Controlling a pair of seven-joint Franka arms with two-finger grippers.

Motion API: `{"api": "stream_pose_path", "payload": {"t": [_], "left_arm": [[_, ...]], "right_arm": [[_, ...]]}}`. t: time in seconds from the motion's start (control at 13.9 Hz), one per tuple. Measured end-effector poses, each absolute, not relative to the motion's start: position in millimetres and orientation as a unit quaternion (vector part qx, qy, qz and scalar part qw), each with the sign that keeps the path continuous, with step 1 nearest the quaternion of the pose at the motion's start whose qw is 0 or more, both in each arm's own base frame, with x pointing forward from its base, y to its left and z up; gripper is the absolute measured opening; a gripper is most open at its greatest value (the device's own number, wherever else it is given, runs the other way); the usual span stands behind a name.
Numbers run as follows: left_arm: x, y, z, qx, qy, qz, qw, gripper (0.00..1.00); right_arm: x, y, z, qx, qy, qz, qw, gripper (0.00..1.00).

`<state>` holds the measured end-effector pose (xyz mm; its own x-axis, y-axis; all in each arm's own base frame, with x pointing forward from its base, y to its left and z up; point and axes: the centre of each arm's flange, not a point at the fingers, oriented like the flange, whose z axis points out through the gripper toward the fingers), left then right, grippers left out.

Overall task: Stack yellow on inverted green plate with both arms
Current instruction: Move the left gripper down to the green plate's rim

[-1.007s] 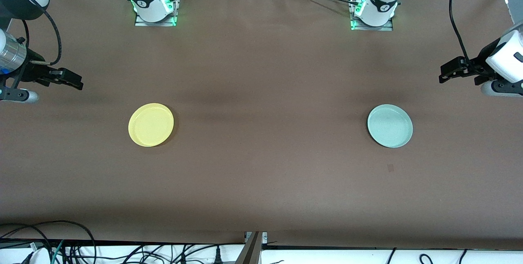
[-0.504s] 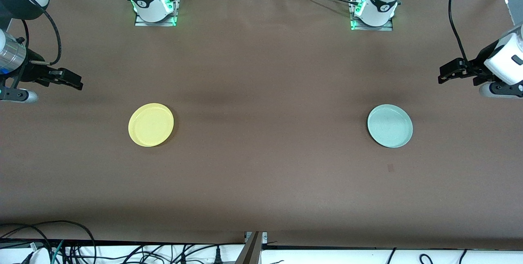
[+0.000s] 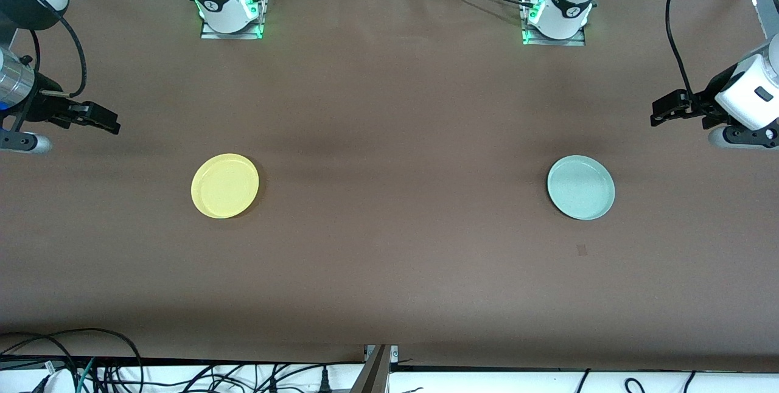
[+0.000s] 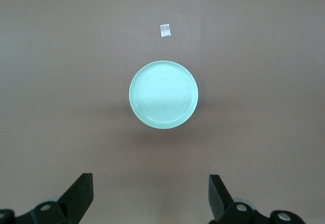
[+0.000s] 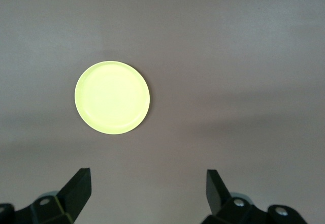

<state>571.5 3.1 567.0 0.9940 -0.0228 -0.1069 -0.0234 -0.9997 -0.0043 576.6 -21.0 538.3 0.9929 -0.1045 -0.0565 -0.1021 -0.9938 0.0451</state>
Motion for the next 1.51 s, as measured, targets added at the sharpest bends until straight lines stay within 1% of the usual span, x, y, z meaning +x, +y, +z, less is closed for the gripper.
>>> {"api": "stream_pose_path", "payload": {"t": [0.58,0.72,1.08,1.29,1.37,1.51], "left_arm": [[577.0,4.1,564.6,-0.999,0.011,0.033,0.003,1.0],[582.3,7.2,551.1,-1.0,0.009,0.025,0.002,1.0],[601.4,31.9,459.5,-0.999,0.01,0.039,0.023,1.0],[614.6,68.8,386.9,-0.998,-0.011,0.066,0.002,1.0],[614.0,78.3,360.7,-0.996,-0.018,0.082,-0.006,1.0],[607.1,86.4,315.9,-0.996,-0.025,0.088,-0.016,1.0]], "right_arm": [[576.6,-20.9,538.3,0.998,-0.052,-0.029,0.021,1.0],[576.6,-20.9,538.3,0.998,-0.052,-0.029,0.021,1.0],[576.5,-20.9,538.0,0.998,-0.052,-0.03,0.021,1.0],[576.6,-21.0,537.7,0.998,-0.052,-0.03,0.021,1.0],[576.6,-21.0,537.7,0.998,-0.052,-0.03,0.021,1.0],[576.7,-21.4,537.6,0.998,-0.052,-0.03,0.021,1.0]]}}
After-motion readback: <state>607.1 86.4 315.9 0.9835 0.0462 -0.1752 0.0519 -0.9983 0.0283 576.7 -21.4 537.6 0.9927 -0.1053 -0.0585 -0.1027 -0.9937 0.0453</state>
